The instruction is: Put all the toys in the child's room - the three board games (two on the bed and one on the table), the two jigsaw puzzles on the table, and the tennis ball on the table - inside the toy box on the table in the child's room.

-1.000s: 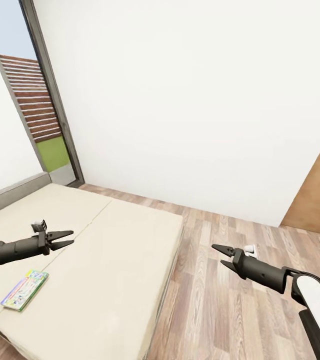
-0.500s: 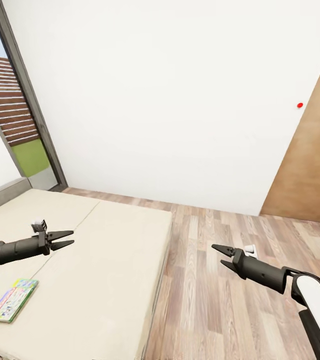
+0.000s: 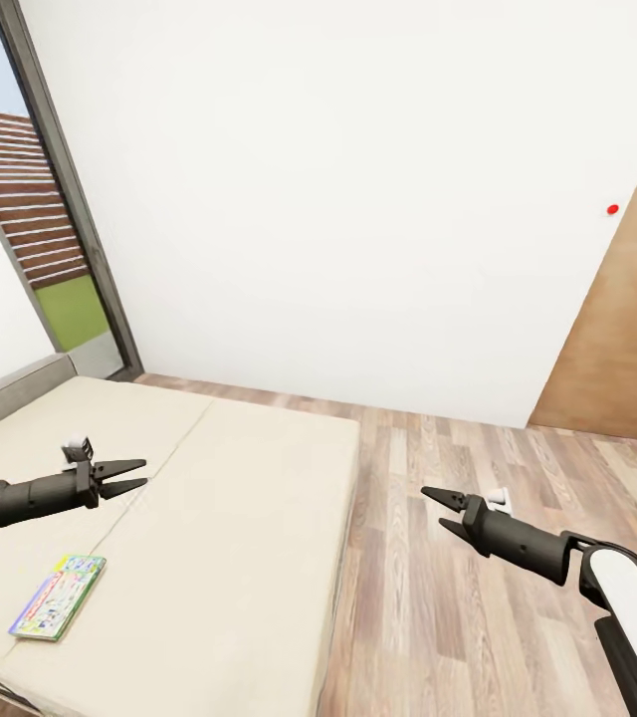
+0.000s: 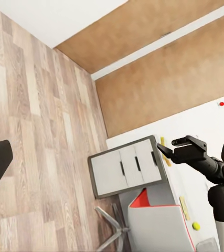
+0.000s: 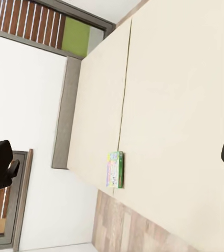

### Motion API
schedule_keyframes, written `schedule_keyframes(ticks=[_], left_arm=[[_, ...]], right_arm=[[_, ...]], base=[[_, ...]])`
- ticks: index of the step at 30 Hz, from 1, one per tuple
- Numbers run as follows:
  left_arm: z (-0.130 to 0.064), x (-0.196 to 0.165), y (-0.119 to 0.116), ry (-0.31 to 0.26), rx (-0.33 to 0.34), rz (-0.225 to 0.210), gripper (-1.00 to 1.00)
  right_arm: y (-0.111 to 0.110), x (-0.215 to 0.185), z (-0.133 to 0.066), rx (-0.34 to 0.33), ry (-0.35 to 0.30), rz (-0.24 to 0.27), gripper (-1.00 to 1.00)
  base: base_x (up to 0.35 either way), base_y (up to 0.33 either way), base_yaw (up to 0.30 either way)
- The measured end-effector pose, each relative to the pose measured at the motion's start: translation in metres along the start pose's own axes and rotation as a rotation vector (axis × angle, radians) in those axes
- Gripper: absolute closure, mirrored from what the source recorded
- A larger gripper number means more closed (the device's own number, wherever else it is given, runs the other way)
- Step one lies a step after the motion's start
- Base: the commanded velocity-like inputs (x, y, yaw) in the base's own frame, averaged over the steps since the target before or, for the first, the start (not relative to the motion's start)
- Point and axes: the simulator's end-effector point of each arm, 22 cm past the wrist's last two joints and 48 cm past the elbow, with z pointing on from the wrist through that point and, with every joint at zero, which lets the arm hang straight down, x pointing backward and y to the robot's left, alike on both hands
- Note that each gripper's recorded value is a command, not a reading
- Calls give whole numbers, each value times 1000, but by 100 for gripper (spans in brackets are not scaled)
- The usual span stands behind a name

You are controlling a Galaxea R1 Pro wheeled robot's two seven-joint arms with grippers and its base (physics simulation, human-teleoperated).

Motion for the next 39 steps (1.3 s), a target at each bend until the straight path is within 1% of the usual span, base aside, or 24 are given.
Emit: schedule_keyframes(ticks=[4,13,24,39], left_arm=[[0,0,0,0,1,0,-100],[-1,-1,0,-1,-1,1,-100],[-2,-1,0,-1,-2,1,-100],[-2,-1,0,-1,-3,1,-100]], right_arm=[[0,0,0,1,0,1,-100],[-1,0,0,1,0,1,-100],[-1,0,0,1,0,1,-100],[-1,-1,-1,1,-2,2,-100]], base=[[0,279,-123],[0,274,-257],[0,95,-277],[0,270,-278]])
